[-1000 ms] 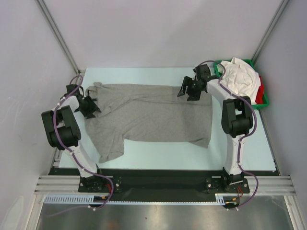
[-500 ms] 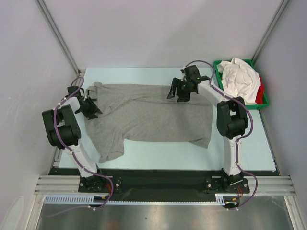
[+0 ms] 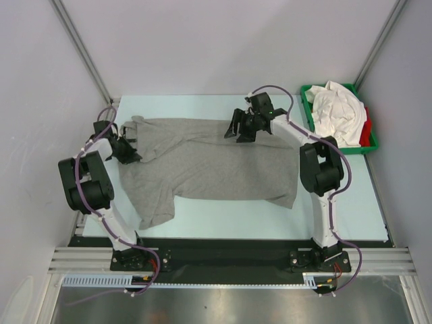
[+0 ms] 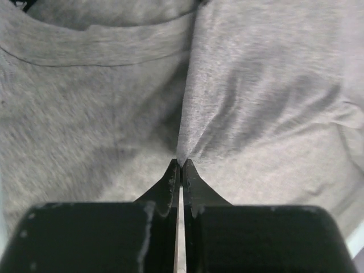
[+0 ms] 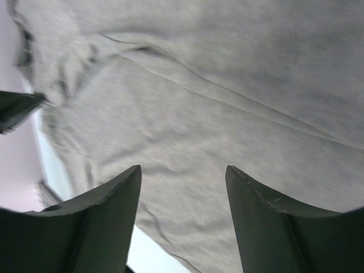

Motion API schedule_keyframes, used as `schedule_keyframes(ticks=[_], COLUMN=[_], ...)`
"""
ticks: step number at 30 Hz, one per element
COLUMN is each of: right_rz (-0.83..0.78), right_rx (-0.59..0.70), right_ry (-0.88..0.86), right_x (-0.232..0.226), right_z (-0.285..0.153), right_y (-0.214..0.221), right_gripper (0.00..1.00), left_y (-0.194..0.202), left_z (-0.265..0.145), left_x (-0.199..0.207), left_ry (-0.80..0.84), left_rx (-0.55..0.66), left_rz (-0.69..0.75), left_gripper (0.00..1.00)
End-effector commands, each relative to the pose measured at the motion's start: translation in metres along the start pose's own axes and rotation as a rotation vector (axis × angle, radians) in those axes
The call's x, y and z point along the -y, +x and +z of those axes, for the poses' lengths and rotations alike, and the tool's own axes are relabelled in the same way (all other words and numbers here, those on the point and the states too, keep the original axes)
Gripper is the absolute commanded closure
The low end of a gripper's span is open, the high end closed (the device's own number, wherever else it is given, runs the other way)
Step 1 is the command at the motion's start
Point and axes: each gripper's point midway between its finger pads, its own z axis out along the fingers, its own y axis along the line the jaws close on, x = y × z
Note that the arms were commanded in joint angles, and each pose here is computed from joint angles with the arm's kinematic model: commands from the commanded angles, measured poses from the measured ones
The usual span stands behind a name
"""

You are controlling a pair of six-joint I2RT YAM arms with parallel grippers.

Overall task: Fold and stack the t-shirts
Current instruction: Fold the tshirt

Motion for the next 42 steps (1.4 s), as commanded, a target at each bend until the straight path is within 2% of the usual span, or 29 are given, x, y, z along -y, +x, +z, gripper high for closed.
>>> schedule_keyframes(ticks=[1, 3, 4, 5, 6, 8, 9, 14, 16, 18, 22, 25, 27, 36, 42], right_rz=[0.021, 0.027, 0.061, 0.141, 0.139, 0.236, 0.229, 0.276, 0.26, 0.263, 0.248, 0.246, 0.234, 0.273, 0.279], right_rx=[0.078, 0.109, 0.101, 0.087, 0.132, 0.143, 0.172, 0.19, 0.192, 0.159, 0.183, 0.205, 0.24, 0.304, 0.304], right_ry=[-0.192, -0.267, -0.291, -0.304, -0.382, -0.411, -0.459, -0.44, -0.46, -0.432, -0.48, -0.458, -0.449, -0.435, -0.419], right_x=[-0.065, -0.089, -0.094, -0.093, -0.115, -0.119, -0.134, -0.143, -0.162, -0.158, -0.187, -0.188, -0.196, -0.204, -0.209], right_z=[0.015, 0.026, 0.034, 0.042, 0.045, 0.056, 0.058, 0.097, 0.104, 0.129, 0.148, 0.165, 0.168, 0.205, 0.205], right_y=[-0.017, -0.016, -0.012, -0.004, -0.007, 0.003, 0.004, 0.022, 0.023, 0.036, 0.034, 0.037, 0.033, 0.036, 0.044], right_gripper=[0.4, 0.45, 0.53, 0.55, 0.57, 0.62, 0.63, 0.68, 0.72, 0.74, 0.82, 0.82, 0.74, 0.57, 0.56], left_y=[-0.022, -0.03, -0.032, -0.039, -0.046, -0.058, -0.061, -0.077, -0.079, -0.08, -0.089, -0.093, -0.096, -0.093, -0.089], left_z=[-0.031, -0.042, -0.047, -0.052, -0.061, -0.073, -0.078, -0.079, -0.075, -0.075, -0.081, -0.076, -0.068, -0.057, -0.061], left_x=[0.034, 0.044, 0.052, 0.059, 0.069, 0.09, 0.096, 0.126, 0.135, 0.14, 0.156, 0.163, 0.162, 0.157, 0.159], left_ry=[0.107, 0.135, 0.169, 0.2, 0.234, 0.332, 0.358, 0.534, 0.59, 0.624, 0.69, 0.701, 0.7, 0.69, 0.686], left_rx=[0.114, 0.152, 0.156, 0.187, 0.219, 0.28, 0.301, 0.359, 0.348, 0.353, 0.385, 0.382, 0.37, 0.363, 0.372], left_rz=[0.049, 0.068, 0.079, 0.093, 0.106, 0.123, 0.124, 0.118, 0.105, 0.103, 0.13, 0.141, 0.133, 0.117, 0.123], left_gripper=[1.0, 1.0, 1.0, 1.0, 1.0, 1.0, 1.0, 1.0, 1.0, 1.0, 1.0, 1.0, 1.0, 1.0, 1.0])
